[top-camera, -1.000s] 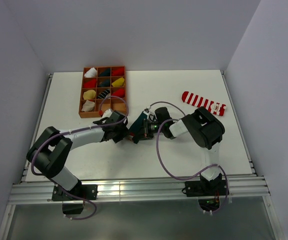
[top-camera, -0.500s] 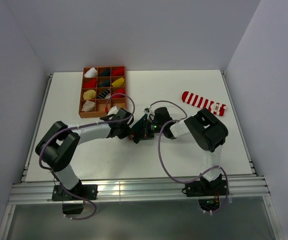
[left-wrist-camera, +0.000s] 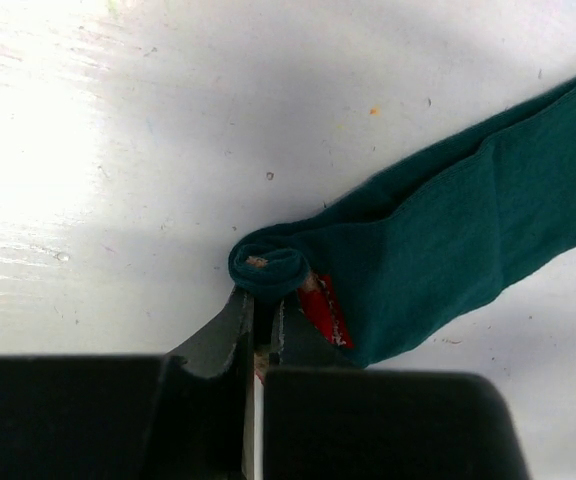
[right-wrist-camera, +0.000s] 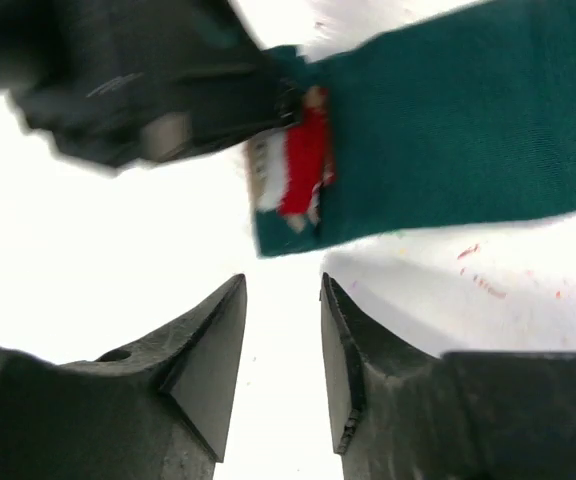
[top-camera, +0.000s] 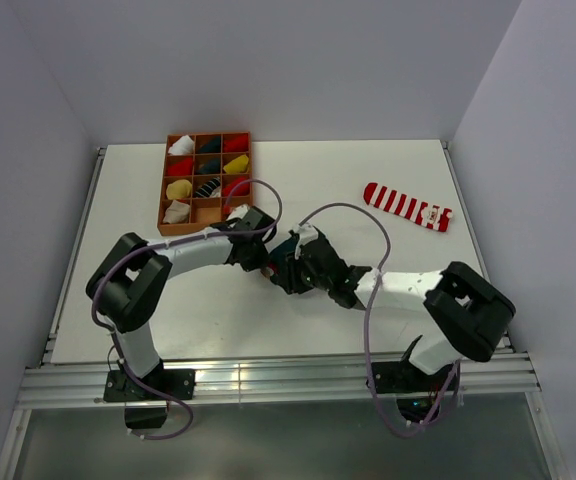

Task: Roll the socks
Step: Roll the sock at the center of the board.

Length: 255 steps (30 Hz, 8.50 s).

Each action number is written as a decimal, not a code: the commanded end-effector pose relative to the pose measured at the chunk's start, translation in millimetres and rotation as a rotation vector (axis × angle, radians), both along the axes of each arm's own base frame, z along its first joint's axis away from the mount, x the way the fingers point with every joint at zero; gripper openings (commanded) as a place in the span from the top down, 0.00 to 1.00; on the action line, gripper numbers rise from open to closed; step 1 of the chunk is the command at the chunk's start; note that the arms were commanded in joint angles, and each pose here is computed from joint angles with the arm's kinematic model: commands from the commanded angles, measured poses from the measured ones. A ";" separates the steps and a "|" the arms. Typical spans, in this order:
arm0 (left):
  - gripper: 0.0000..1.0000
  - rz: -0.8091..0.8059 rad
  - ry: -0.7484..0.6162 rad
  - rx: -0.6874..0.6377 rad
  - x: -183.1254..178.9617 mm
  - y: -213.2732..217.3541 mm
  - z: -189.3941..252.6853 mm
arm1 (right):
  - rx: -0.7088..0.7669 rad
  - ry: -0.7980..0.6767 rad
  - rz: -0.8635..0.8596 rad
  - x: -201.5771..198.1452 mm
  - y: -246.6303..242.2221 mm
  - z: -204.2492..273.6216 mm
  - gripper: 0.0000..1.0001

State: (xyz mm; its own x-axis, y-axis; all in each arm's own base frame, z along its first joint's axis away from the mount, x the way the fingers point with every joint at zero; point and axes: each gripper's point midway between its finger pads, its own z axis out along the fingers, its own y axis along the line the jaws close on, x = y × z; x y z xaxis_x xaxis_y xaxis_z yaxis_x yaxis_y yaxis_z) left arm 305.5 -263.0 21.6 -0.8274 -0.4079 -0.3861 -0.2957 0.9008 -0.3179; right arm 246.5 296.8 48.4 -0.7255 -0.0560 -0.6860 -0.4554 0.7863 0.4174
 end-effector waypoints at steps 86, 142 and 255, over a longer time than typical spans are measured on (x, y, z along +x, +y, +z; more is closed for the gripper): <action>0.32 0.130 -0.100 -0.242 -18.3 33.5 40.8 | 0.469 0.526 0.210 -14.6 32.0 -47.0 1.00; 1.00 0.015 0.111 0.103 -24.1 47.0 -13.2 | -0.085 -0.265 -0.020 24.4 3.8 40.3 0.57; 0.96 0.233 -0.188 -0.238 -19.5 78.5 -23.1 | 0.160 0.469 0.174 -0.9 50.2 -59.3 0.81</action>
